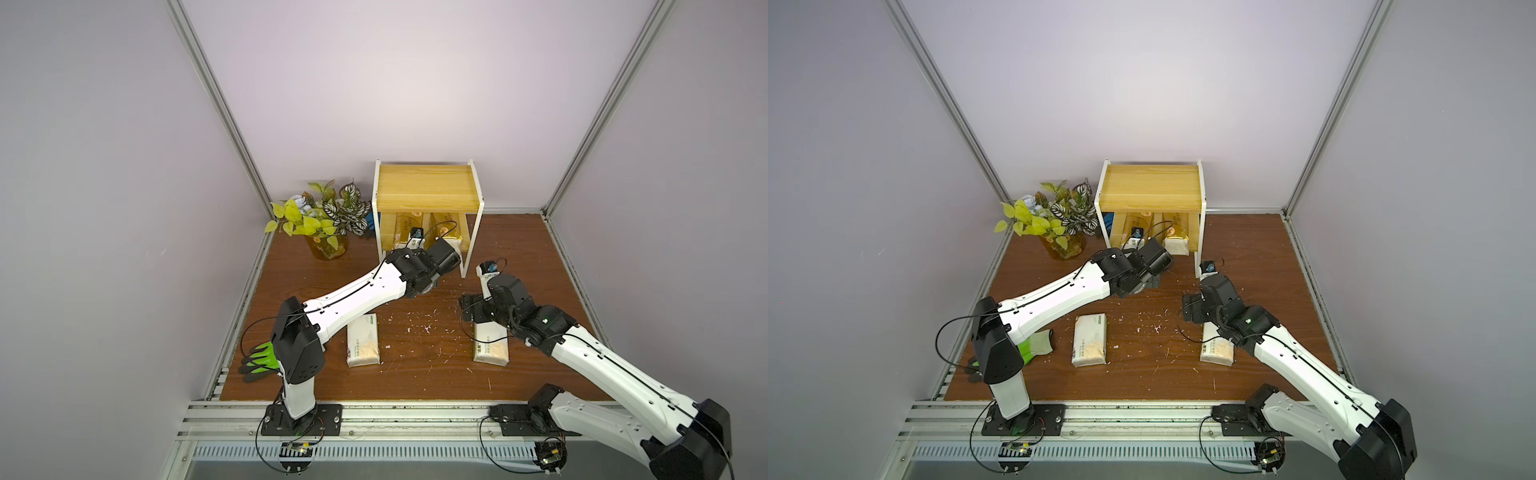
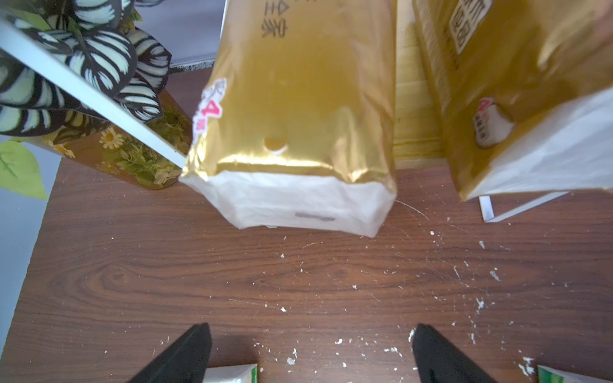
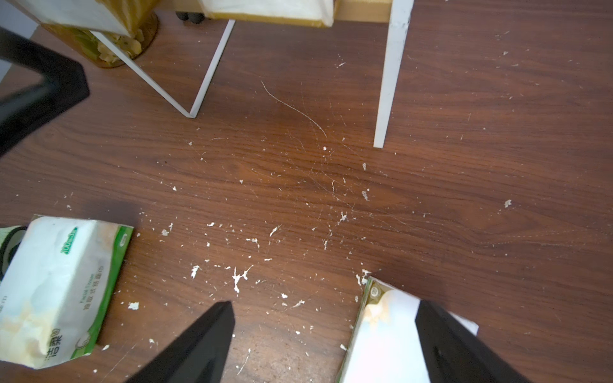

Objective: Place the tissue boxes on the shelf by color
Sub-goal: Place a box of tissues on the shelf.

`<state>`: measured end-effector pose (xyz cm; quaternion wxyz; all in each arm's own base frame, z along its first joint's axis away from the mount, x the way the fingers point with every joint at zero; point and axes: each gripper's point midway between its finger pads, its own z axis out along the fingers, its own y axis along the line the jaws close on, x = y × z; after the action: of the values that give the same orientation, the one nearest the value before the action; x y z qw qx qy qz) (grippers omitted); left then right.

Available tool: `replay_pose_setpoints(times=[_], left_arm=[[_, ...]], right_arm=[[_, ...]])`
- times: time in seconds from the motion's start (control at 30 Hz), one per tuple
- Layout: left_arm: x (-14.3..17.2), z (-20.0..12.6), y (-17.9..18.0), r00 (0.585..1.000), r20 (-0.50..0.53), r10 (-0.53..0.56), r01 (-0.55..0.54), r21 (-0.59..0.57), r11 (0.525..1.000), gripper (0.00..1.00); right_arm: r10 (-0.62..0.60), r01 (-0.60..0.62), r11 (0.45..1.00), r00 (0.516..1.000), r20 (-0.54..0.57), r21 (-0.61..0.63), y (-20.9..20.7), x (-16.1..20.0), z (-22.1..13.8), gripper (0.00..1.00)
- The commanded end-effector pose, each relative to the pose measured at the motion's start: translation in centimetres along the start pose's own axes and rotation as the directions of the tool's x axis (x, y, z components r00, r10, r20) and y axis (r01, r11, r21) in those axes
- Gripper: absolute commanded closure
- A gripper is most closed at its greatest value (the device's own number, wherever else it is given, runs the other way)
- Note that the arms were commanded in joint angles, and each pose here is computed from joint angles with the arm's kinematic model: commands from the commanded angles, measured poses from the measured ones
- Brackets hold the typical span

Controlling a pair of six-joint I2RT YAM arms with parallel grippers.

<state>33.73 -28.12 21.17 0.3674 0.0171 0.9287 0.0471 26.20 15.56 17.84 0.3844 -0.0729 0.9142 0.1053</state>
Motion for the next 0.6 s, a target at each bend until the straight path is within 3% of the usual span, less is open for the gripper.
replay_pose_setpoints(times=[0.0, 0.13, 0.17, 0.57], left_arm=[[0.2, -0.8, 0.5, 1.000, -0.006, -0.014, 0.014, 0.006, 1.000, 0.21], [0.1, -0.5, 0.2, 1.000, -0.004, -0.013, 0.013, 0.002, 1.000, 0.91], [0.1, -0.3, 0.1, 1.000, -0.003, -0.006, 0.006, -0.002, 1.000, 0.99], [-2.0, 0.9, 0.1, 0.999, 0.036, -0.021, 0.023, -0.047, 0.999, 0.99]], right_arm=[[0.022, -0.022, 1.000, 1.000, 0.022, 0.001, -0.1, -0.4, -0.2, 0.07], [0.030, -0.030, 1.000, 0.999, 0.022, 0.001, -0.2, -0.2, -0.1, 0.07], [0.032, -0.032, 0.999, 0.999, 0.022, -0.005, -0.1, -0.1, -0.1, 0.08], [0.006, -0.006, 1.000, 1.000, 0.005, -0.018, 0.4, -0.2, 0.6, 0.08]])
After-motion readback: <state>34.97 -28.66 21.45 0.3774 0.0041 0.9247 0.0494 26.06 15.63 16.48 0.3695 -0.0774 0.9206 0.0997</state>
